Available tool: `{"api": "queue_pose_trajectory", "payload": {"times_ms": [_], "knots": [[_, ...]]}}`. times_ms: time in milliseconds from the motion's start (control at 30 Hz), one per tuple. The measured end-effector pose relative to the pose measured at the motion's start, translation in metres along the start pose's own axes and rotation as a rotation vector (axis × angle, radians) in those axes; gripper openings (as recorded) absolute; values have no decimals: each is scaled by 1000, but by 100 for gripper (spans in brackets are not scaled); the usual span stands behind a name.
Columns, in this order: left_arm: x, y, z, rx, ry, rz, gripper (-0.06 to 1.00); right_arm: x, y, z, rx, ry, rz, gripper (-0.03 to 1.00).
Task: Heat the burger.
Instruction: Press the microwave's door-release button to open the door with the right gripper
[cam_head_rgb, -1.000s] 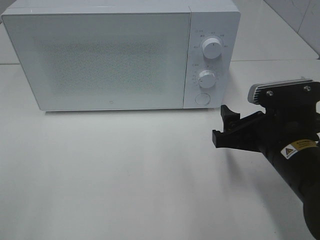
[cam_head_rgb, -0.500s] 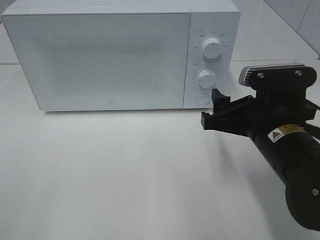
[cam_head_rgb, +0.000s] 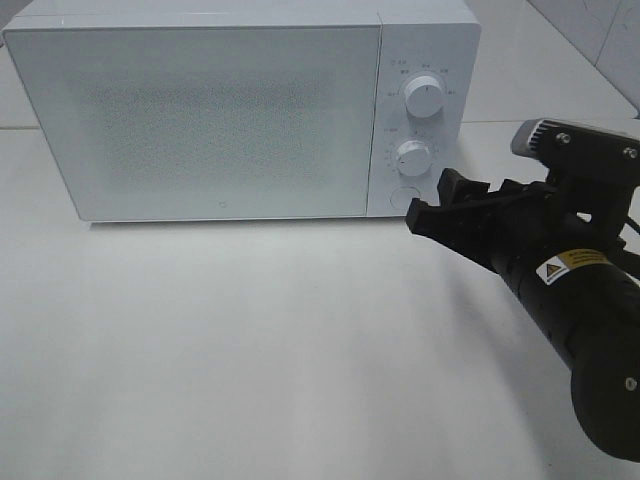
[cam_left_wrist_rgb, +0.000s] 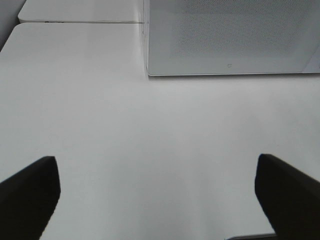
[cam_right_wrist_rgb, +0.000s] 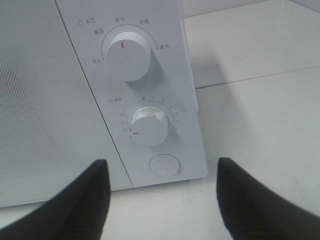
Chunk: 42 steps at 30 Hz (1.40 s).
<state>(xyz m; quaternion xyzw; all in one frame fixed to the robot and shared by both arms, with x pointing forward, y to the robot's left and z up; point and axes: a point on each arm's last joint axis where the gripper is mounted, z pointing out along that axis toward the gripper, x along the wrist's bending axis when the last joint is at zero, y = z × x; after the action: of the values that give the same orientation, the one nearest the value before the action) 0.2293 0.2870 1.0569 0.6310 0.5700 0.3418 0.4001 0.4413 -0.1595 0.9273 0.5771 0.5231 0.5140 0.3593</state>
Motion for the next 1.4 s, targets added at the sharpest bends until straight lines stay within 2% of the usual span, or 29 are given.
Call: {"api": "queue_pose_trajectory", "payload": {"times_ms": [33,100,133,167,200,267,367,400,433,467,500,533,633,700,800,867,1400], "knots": [[0,0,0,0,0,0,98,0,0,0,0,0,82,50],[0,0,0,0,0,0,98,0,0,0,0,0,130,46],[0,0,0,0,0,0,98,0,0,0,0,0,222,36],[0,0,0,0,0,0,98,0,0,0,1,0,278,32],[0,0,0,0,0,0,98,0,0,0,1,0,278,32],[0,0,0,0,0,0,98,0,-2,0,21,-5,523,17],[0,0,0,0,0,0,98,0,-3,0,27,-8,590,14],[0,0,0,0,0,0,98,0,-4,0,43,-14,707,8],[0,0,0,0,0,0,98,0,-5,0,49,-18,769,5],[0,0,0,0,0,0,98,0,-5,0,49,-18,769,5],[0,0,0,0,0,0,98,0,-6,0,60,-26,872,0],[0,0,0,0,0,0,98,0,-6,0,66,-33,966,0],[0,0,0,0,0,0,98,0,-7,0,70,-37,1013,0],[0,0,0,0,0,0,98,0,-10,-1,100,-64,1194,0],[0,0,0,0,0,0,98,0,-11,-1,106,-72,1237,0],[0,0,0,0,0,0,98,0,-13,-1,121,-89,1319,0],[0,0,0,0,0,0,98,8,-29,16,137,-129,1320,0]]}}
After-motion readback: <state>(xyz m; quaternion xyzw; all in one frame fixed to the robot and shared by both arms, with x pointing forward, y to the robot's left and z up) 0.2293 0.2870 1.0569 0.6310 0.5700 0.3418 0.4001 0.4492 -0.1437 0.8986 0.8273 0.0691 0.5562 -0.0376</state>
